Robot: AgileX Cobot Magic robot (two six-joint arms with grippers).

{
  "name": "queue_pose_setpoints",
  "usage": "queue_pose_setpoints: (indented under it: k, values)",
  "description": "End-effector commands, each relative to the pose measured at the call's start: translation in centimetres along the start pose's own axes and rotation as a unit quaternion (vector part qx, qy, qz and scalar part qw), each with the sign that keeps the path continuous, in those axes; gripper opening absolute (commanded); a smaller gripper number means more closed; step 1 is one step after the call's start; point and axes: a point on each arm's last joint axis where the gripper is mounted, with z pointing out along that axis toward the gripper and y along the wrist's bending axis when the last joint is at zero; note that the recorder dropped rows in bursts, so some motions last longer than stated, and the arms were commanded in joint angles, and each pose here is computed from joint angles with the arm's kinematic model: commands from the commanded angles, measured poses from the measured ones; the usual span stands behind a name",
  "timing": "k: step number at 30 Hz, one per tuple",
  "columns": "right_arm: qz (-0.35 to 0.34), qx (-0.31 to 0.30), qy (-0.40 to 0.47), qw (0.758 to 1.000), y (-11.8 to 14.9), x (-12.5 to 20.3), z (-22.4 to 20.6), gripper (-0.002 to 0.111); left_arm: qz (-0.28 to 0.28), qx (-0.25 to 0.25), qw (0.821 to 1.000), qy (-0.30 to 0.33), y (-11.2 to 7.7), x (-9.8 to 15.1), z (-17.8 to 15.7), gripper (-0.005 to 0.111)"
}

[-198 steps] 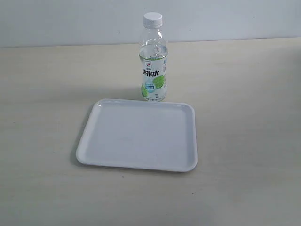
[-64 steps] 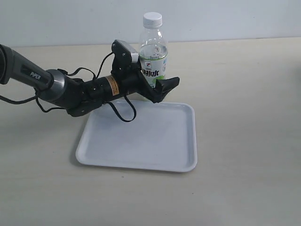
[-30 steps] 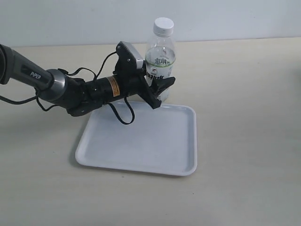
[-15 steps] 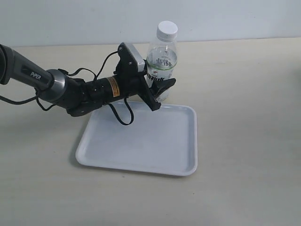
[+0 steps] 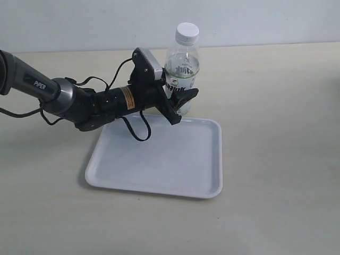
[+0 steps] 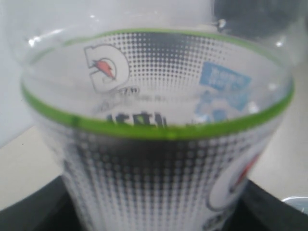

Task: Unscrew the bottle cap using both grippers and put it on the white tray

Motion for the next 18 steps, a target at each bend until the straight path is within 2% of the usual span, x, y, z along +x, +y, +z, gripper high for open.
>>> queue_pose_setpoints:
  k: [1, 12, 18]
  values:
    - [-0.002, 0.002, -0.005, 1.0, 0.0, 0.0, 0.0, 0.008, 0.001, 0.005, 1.0, -0.001, 0.1, 0.0, -0.1, 0.0]
    - [-0.009, 0.004, -0.011, 1.0, -0.1, -0.1, 0.0, 0.008, 0.006, 0.015, 1.0, 0.001, 0.0, 0.0, -0.1, 0.0]
    - [-0.029, 0.005, -0.119, 0.992, 0.0, -2.0, -0.3, 0.008, 0.01, 0.023, 1.0, 0.003, -0.2, 0.0, -0.1, 0.0]
